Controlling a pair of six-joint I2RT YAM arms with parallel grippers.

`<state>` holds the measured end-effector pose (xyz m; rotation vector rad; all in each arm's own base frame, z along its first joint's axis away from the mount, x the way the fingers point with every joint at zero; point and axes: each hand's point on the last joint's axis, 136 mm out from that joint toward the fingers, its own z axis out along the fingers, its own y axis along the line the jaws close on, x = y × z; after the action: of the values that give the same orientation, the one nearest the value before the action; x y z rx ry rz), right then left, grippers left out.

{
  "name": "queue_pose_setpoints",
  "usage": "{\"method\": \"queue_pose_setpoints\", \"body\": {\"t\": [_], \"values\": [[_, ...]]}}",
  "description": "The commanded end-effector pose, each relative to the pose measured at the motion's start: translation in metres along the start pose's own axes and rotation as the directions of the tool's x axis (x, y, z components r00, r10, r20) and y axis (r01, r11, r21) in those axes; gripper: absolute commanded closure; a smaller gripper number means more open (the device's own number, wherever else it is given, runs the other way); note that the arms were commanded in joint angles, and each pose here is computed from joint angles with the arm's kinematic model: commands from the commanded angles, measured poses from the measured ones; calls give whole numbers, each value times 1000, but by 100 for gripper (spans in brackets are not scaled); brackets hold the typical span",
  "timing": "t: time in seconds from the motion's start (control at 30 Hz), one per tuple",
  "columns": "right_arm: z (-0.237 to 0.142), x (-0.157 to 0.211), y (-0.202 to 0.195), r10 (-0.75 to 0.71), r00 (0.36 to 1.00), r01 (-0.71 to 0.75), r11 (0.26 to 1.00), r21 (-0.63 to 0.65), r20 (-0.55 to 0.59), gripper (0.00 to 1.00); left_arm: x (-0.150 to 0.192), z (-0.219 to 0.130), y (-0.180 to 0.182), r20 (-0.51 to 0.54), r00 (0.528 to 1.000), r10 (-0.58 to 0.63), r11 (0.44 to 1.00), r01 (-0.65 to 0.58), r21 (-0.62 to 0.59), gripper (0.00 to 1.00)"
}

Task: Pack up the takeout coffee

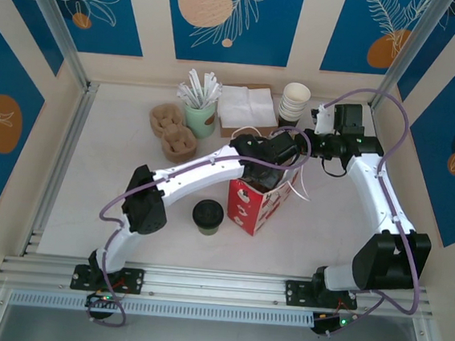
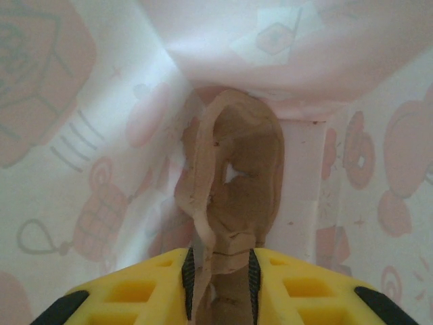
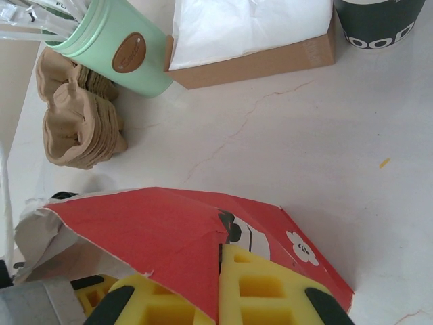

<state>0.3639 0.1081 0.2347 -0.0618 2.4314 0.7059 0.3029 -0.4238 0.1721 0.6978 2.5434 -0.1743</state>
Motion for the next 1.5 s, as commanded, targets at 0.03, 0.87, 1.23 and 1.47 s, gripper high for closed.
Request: {"method": "queue_pose_setpoints", "body": {"t": [0.03,0.87,1.23,1.47], "values": [[-10,1,11,-4,1000,4,999,-50,8,93,-19,-35,-14,110,993,36,995,-46,91,74],[-11,1,10,67,997,-71,994,-89,-41,93,-2,-28,-17,98,938,332,936,-340,87,75],[-22,3,21,24,999,-21,991,-131,21,94,-5,-12,-6,35,984,177,975,-181,132,80],[-19,3,22,32,999,-27,989,-148,33,95,9,13,-7,3,983,185,973,-183,140,86]]}}
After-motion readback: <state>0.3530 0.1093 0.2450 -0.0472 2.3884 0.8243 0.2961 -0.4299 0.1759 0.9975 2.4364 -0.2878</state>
